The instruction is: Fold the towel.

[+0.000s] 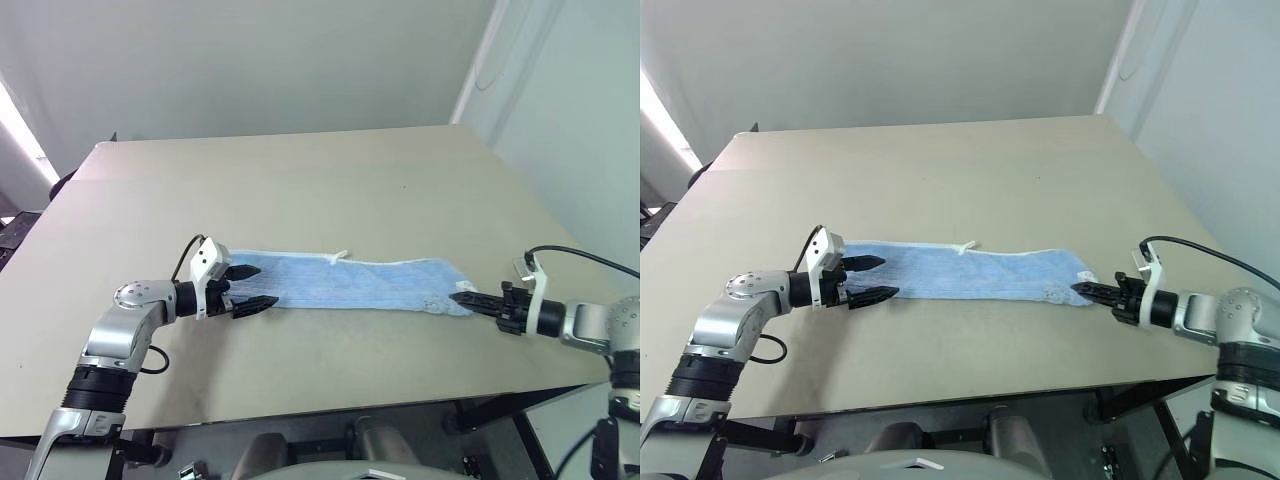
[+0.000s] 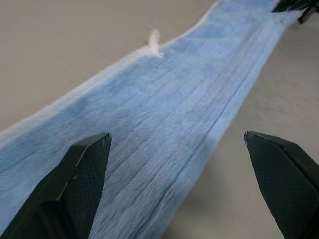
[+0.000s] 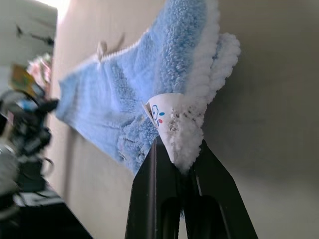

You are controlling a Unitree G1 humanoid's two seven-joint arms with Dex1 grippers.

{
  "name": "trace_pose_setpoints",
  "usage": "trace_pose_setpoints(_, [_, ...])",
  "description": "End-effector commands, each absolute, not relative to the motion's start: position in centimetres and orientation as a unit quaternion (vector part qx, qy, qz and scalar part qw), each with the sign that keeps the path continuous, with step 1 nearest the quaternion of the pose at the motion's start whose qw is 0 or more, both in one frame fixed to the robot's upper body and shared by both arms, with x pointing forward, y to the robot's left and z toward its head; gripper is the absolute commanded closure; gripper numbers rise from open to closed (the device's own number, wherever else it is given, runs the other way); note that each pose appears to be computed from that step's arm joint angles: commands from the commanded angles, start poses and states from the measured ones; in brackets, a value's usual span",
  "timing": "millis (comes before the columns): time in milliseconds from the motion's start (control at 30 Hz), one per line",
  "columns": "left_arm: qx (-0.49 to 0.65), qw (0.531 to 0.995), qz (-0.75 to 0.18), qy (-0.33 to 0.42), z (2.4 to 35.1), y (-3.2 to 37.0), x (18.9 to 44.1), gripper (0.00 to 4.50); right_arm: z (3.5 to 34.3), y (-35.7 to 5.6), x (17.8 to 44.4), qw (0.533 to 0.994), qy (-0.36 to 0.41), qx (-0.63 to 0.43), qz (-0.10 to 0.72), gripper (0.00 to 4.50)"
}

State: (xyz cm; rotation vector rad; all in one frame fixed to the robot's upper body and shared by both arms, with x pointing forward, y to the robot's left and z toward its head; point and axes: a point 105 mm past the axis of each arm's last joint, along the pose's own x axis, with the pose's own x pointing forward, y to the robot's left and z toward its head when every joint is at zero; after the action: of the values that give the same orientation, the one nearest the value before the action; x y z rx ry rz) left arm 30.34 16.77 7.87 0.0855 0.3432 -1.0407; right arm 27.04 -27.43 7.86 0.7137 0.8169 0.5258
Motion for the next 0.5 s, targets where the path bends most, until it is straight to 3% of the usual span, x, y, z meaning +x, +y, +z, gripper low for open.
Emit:
trace_pose_setpoints(33, [0.054,0.857,-0.492,0.143,9.0,17.2,30.4,0.00,10.3,-30.7,27.0,0.869,0.363,0.243,0.230,4.43])
trace_pose_setpoints(267, [0.054,0.858,-0.490,0.144,9.0,17.2,30.4,0.00,13.5,-34.3,27.4,0.902,0.347,0.108,0.234,4.43])
trace_pose_setpoints(500, [0.054,0.858,-0.489,0.147,8.8,17.1,30.2,0.00,16.0,-28.8,30.3,0.913,0.244,-0.013,0.327,4.43])
